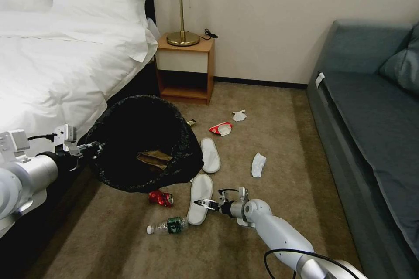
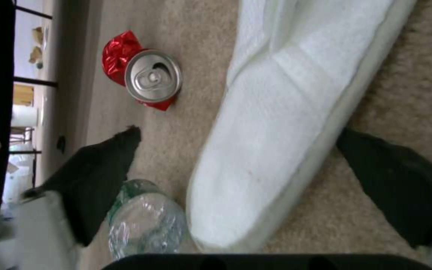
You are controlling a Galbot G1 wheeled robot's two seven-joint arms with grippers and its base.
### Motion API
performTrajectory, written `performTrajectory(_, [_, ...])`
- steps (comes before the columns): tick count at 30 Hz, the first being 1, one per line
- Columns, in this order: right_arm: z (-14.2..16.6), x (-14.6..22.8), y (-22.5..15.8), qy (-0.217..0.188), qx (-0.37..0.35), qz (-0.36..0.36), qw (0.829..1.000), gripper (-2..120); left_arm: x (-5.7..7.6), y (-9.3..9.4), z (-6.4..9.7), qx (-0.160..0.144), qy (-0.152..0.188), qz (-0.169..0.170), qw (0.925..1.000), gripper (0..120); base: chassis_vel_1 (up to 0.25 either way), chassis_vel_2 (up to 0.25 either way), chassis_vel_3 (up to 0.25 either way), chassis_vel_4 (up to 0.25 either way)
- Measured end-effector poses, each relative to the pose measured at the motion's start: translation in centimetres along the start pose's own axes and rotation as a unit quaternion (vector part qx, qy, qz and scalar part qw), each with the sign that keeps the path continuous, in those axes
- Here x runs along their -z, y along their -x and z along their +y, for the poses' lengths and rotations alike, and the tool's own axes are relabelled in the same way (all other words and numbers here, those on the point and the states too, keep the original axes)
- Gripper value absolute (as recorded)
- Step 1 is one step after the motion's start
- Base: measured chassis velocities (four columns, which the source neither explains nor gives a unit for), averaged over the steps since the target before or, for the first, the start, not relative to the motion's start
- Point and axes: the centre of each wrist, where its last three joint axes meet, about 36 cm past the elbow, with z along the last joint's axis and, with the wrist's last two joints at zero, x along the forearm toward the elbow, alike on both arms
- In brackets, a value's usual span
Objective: Pick up the trash bin, then pick up the garbage on the floor and place it into the trash bin.
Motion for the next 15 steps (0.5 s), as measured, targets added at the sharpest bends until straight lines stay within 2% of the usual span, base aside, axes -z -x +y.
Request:
performTrajectory(5, [0.19, -0.01, 0.23, 0.000, -0.001, 0.000, 1.000, 71, 0.03, 0.06, 0.13, 0.002, -0.001, 0.000, 1.0000, 0, 0.000, 0.000, 0.000, 0.000])
performTrajectory(6, [0.19, -0.01, 0.23, 0.000, -0.001, 0.000, 1.000, 71, 0.03, 0.06, 0.13, 0.002, -0.001, 0.000, 1.0000, 0, 0.000, 0.000, 0.000, 0.000])
performTrajectory(9, [0.11, -0.26, 0.43, 0.000, -0.007, 0.003, 1.000, 54, 0.05, 0.06, 0.17, 0.002, -0.001, 0.000, 1.0000, 0, 0.000, 0.000, 0.000, 0.000])
performTrajectory(10, [0.11, -0.26, 0.43, 0.000, -0.007, 0.003, 1.000, 54, 0.05, 0.06, 0.17, 0.002, -0.001, 0.000, 1.0000, 0, 0.000, 0.000, 0.000, 0.000])
performTrajectory(15, [0.23, -0.21, 0.48, -0.001, -0.009, 0.001, 1.000, 35, 0.06, 0.02, 0.19, 0.003, 0.000, 0.000, 1.0000, 0, 0.000, 0.000, 0.000, 0.000])
